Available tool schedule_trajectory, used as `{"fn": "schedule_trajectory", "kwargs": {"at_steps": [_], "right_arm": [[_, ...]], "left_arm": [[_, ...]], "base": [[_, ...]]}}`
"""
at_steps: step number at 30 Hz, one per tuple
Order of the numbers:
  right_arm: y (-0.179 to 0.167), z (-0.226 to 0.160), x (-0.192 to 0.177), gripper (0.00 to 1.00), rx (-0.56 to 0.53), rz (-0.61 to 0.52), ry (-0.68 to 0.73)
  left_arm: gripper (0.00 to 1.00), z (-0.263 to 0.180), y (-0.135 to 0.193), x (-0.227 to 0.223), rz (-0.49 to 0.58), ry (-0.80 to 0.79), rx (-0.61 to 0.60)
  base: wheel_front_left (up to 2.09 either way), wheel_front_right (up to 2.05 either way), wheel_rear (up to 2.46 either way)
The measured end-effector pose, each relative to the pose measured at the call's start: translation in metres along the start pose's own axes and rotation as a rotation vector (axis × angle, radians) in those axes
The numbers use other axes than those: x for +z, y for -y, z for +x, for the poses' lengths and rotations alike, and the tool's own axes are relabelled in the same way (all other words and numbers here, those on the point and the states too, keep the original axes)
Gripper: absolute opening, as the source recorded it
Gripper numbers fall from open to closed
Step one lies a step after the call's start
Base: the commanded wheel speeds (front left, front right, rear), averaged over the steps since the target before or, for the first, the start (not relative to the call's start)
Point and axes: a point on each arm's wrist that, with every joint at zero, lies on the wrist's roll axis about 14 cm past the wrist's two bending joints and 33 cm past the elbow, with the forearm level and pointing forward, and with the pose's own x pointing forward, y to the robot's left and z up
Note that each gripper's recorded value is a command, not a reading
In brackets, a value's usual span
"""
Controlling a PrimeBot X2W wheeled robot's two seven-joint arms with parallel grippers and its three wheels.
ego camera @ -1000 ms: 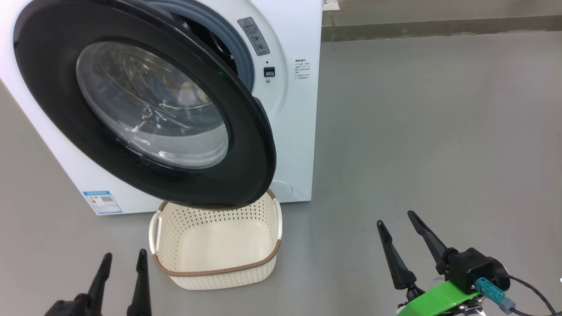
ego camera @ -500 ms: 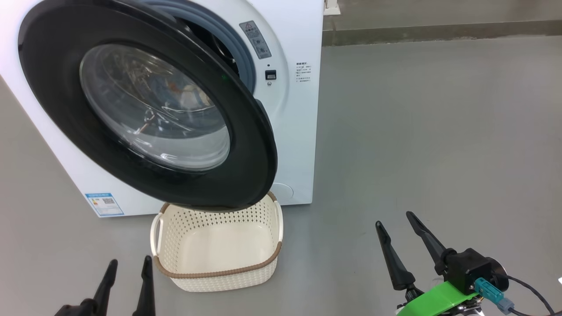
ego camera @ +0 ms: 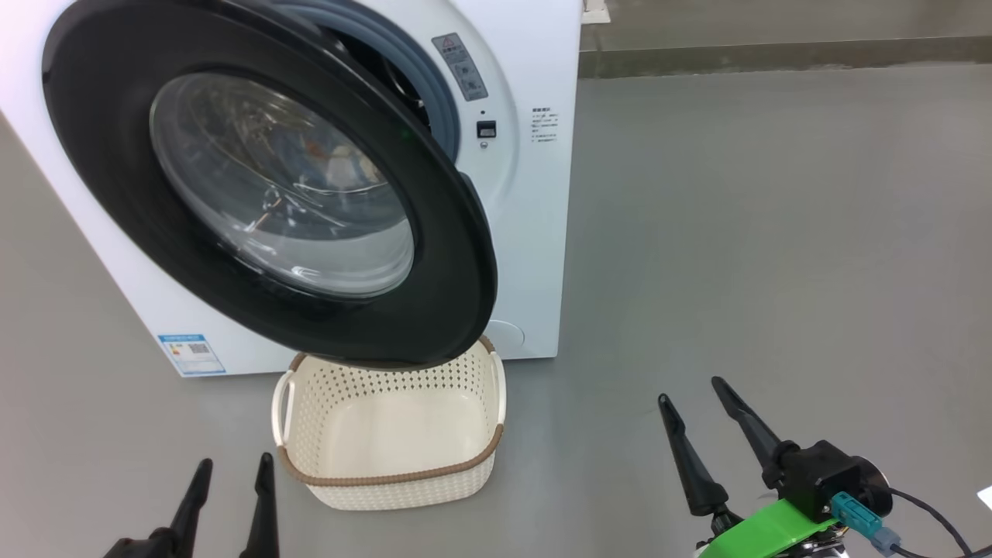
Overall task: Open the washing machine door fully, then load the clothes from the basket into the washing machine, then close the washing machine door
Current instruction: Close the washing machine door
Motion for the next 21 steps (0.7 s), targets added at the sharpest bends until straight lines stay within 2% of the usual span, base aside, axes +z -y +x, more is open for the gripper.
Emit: {"fn": "schedule_trajectory", "kwargs": {"at_steps": [1,8,21], "right_arm": [[-0.002,0.001,-0.001,0.00,0.005,0.001,-0.003],[-0.021,0.010,-0.010,0.00,0.072,-0.011,-0.026],[-0.099,0.074,-0.013,0.00,0.471,-0.166,0.001]], "left_arm": [[1.00,0.000,0.000,0.000,0.002,-0.002,0.000],[1.00,-0.004,-0.003,-0.005,-0.003,-0.016,0.017],[1.00,0.015,-0.007,-0.009,-0.015,-0.024,0.039]], "base": [[0.00,0.00,0.00],[0.00,0.00,0.00],[0.00,0.00,0.00]]}}
